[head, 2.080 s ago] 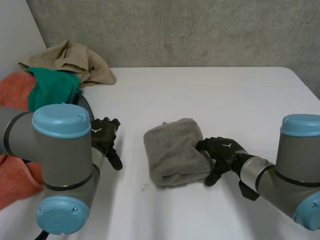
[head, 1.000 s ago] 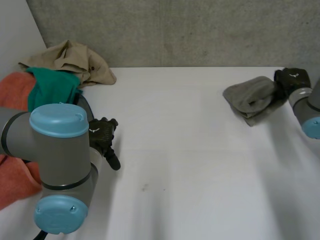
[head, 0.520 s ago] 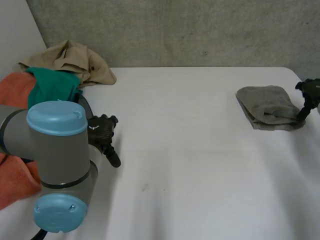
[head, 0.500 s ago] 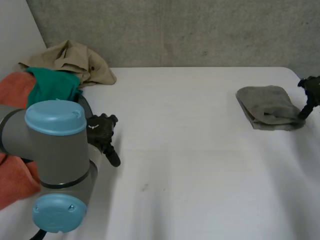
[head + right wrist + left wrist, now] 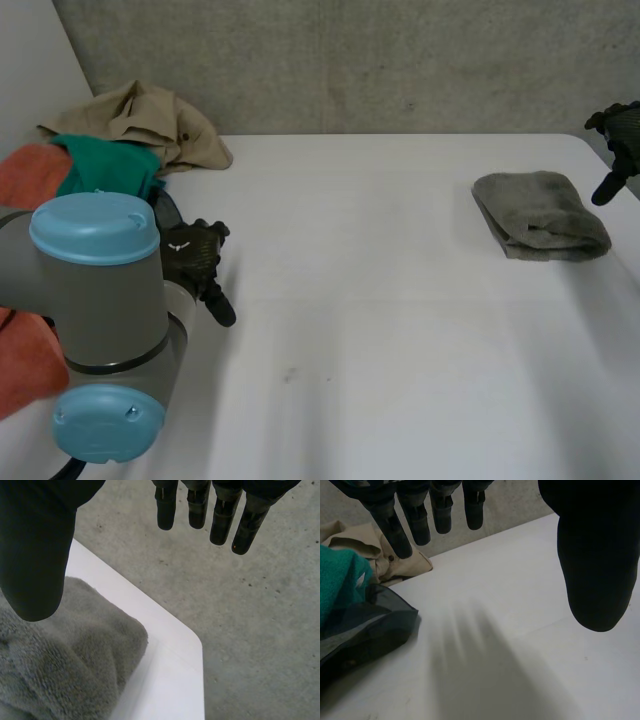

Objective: Fold the laundry.

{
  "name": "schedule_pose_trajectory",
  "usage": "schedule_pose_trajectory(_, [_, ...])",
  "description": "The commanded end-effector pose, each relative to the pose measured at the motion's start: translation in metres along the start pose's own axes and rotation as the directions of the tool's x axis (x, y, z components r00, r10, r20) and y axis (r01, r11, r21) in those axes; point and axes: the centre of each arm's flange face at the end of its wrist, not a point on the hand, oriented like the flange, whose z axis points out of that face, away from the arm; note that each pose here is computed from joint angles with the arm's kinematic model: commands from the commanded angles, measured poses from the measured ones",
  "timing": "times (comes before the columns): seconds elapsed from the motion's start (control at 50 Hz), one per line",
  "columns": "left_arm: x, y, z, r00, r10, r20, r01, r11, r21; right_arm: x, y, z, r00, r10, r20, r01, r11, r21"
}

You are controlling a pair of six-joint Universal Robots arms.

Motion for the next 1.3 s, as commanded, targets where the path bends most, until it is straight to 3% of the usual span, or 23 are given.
schedule_pose_trajectory(0.02, [-0.002, 0.001, -0.001, 1.000, 0.000, 0.004, 0.000, 1.000, -0.005, -0.002, 0.012, 0.007, 0.994, 0.112, 0.009, -0.111, 0.994, -0.014])
schedule_pose_trajectory(0.16, [-0.004, 0.001, 0.000, 1.000, -0.002, 0.008, 0.002, 1.000, -0.004, 0.022, 0.059, 0.026, 0.954, 0.300, 0.005, -0.299, 0.952, -0.073])
schedule_pose_trajectory(0.38, [-0.005, 0.002, 0.001, 1.000, -0.005, 0.013, 0.005, 1.000, -0.006, 0.044, 0.121, 0.035, 0.914, 0.405, 0.020, -0.397, 0.904, -0.160])
schedule_pose_trajectory(0.56, [-0.005, 0.004, 0.003, 1.000, -0.004, 0.014, 0.004, 1.000, -0.012, 0.070, 0.149, 0.032, 0.774, 0.632, -0.027, -0.627, 0.760, -0.174])
schedule_pose_trajectory(0.64, [-0.007, 0.004, 0.005, 1.000, -0.008, 0.011, 0.008, 1.000, -0.015, 0.068, 0.154, 0.034, 0.748, 0.663, -0.016, -0.654, 0.733, -0.185])
schedule_pose_trajectory(0.92, [-0.005, 0.010, 0.004, 1.000, -0.008, -0.025, 0.008, 0.999, -0.034, 0.061, 0.160, 0.035, 0.733, 0.680, -0.018, -0.665, 0.712, -0.226])
schedule_pose_trajectory(1.3, [-0.008, 0.011, 0.006, 1.000, -0.015, -0.018, 0.014, 1.000, -0.026, 0.047, 0.148, 0.047, 0.749, 0.661, 0.039, -0.641, 0.739, -0.207])
